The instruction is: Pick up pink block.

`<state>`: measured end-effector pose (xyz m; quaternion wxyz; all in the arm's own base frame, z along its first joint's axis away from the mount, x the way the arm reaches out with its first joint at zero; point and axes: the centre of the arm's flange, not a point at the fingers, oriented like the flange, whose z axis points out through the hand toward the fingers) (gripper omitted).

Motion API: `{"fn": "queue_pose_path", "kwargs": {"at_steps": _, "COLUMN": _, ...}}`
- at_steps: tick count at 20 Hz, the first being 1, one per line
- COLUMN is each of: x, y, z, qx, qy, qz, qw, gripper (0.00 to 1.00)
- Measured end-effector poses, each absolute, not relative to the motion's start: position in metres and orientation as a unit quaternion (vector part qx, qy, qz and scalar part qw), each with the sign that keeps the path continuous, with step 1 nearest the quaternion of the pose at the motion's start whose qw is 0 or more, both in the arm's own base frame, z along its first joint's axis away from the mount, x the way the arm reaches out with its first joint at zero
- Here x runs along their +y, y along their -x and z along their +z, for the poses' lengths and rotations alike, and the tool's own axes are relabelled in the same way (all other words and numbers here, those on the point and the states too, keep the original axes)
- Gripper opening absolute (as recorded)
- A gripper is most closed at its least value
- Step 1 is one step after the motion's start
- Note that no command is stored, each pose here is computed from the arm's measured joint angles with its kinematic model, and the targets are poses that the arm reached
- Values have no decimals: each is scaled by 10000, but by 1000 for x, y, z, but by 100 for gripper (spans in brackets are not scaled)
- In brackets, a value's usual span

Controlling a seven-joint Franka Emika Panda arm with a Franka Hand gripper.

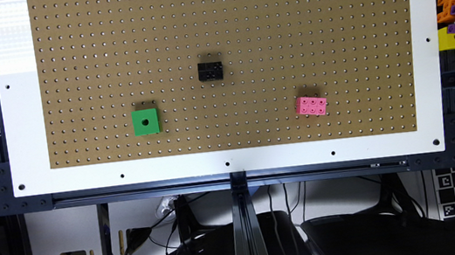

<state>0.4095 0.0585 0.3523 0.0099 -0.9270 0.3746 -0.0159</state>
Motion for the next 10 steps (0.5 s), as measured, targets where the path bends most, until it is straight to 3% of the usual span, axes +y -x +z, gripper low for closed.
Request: {"fn": "queue_pose_path", "kwargs": {"at_steps": 10, "x": 67, "y": -434, "z": 348, "qx": 3709, "qy": 9285, "qz": -133, "qw": 105, "gripper": 100}}
